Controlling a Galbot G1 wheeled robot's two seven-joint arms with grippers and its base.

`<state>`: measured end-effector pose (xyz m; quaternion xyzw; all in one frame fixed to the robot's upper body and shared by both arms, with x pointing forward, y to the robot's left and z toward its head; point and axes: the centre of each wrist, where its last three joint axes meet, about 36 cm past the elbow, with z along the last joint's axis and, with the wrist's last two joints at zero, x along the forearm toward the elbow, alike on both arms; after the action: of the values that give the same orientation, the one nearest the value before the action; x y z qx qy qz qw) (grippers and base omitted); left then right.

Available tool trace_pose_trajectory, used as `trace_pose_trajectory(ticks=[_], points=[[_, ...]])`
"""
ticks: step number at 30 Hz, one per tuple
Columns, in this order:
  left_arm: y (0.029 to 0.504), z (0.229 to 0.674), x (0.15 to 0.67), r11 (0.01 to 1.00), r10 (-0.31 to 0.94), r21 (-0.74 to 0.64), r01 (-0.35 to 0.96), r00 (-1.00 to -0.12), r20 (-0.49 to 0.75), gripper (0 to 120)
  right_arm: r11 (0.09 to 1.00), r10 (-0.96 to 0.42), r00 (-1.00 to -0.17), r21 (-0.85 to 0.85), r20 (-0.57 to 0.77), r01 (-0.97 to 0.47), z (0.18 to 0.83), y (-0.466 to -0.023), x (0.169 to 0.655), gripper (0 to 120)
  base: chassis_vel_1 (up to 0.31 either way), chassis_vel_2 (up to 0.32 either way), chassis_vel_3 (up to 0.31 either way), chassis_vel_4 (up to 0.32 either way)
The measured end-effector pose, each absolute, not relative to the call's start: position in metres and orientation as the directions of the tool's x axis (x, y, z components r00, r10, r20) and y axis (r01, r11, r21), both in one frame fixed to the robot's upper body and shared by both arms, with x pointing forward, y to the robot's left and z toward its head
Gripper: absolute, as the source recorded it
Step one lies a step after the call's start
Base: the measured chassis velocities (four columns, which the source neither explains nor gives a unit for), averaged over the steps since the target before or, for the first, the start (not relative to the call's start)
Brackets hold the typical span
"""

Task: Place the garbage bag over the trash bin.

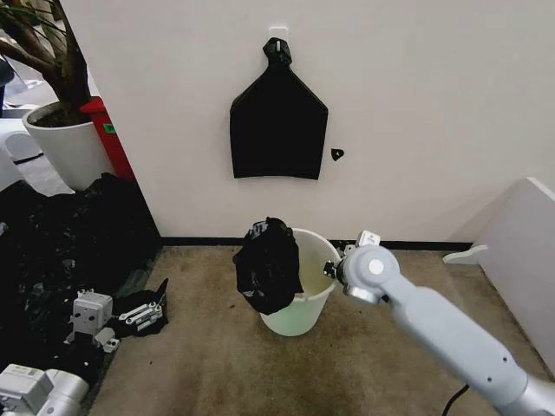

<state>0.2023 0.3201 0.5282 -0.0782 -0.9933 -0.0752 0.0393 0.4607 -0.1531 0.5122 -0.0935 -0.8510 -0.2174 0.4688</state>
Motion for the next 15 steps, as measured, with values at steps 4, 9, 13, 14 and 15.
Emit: trace_pose_trajectory(ticks=[4,9,13,14,15], points=[[0.319,0.527,0.202,0.976,0.152,0.143,0.163,-0.984,0.089,100,0.875,-0.048,-0.539,0.296,0.841,0.384,0.504,-0.16,0.454,0,0.0,0.0,0.0,0.0],[0.318,0.526,0.202,0.976,0.15,0.144,0.161,-0.985,0.08,100,0.874,-0.032,-0.539,0.285,0.841,0.394,0.48,-0.162,0.444,0,0.0,0.0,0.0,0.0],[0.317,0.526,0.201,0.977,0.149,0.145,0.159,-0.986,0.08,100,0.879,-0.017,-0.543,0.271,0.839,0.392,0.47,-0.159,0.441,0,0.0,0.0,0.0,0.0],[0.317,0.526,0.201,0.977,0.149,0.145,0.159,-0.986,0.08,100,0.879,-0.018,-0.54,0.271,0.841,0.393,0.469,-0.158,0.441,0,0.0,0.0,0.0,0.0],[0.318,0.526,0.201,0.976,0.149,0.146,0.16,-0.986,0.081,100,0.878,-0.021,-0.538,0.272,0.843,0.393,0.467,-0.157,0.441,0,0.0,0.0,0.0,0.0]])
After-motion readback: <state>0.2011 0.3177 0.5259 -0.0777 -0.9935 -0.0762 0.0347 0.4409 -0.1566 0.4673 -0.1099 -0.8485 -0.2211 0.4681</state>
